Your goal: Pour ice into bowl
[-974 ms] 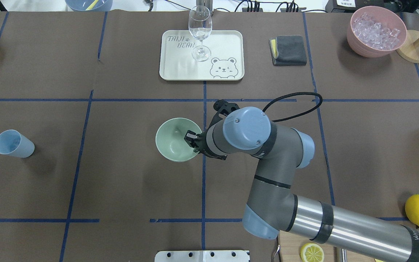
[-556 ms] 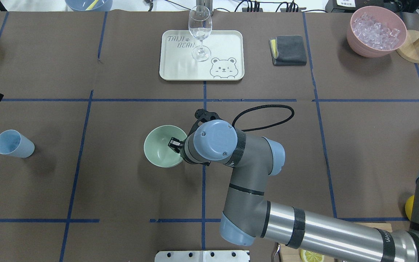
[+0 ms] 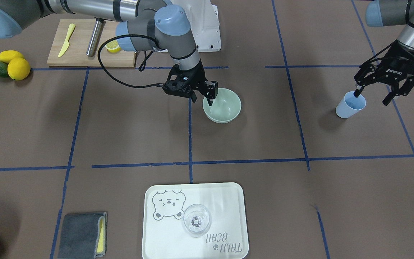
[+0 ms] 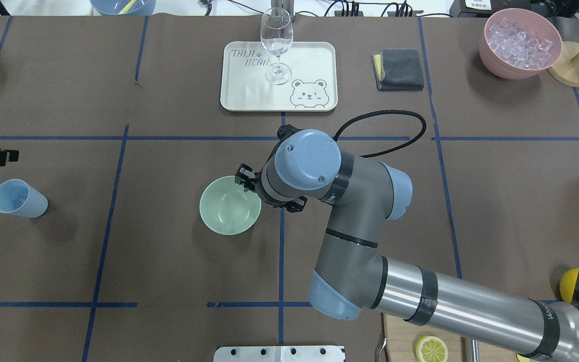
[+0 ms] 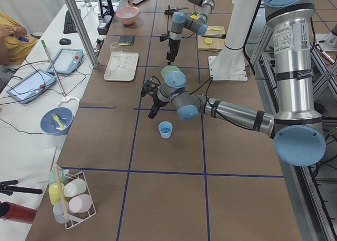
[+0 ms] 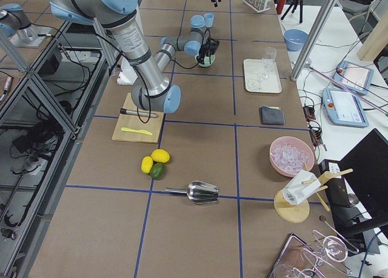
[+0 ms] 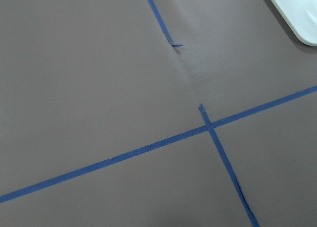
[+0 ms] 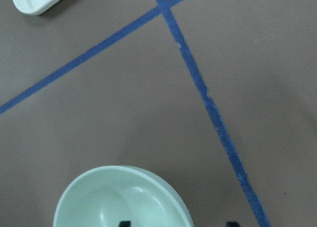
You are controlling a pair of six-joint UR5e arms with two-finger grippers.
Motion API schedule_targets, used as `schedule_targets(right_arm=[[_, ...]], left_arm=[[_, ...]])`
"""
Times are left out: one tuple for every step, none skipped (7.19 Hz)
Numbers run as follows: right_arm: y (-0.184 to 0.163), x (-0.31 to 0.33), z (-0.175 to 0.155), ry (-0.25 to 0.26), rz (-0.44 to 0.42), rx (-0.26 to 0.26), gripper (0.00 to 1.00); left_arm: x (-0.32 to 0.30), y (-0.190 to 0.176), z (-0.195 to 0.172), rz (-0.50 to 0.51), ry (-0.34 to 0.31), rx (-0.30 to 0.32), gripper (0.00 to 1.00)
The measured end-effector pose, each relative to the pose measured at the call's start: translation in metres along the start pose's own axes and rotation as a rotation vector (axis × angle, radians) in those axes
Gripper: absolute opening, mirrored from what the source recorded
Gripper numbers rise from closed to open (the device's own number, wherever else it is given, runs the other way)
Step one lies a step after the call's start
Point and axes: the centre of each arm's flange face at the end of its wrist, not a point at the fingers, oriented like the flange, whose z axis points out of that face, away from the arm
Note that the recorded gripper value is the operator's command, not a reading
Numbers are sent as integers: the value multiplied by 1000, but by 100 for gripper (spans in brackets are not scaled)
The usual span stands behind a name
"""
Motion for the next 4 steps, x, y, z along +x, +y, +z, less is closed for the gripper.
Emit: schedule_targets(right_arm=[[-10, 0, -19, -3, 9, -2, 100], [-15, 3, -25, -1, 10, 1, 100], [-18, 6, -27, 0, 8, 8, 100], [-20, 7, -28, 0, 6, 17, 100]], left_arm=[[2, 35, 8, -23, -37, 42, 100], [6, 65, 13, -37, -65, 83, 100], [6, 90, 14, -32, -91, 131, 100], [4, 106, 10, -30, -106, 186, 100]])
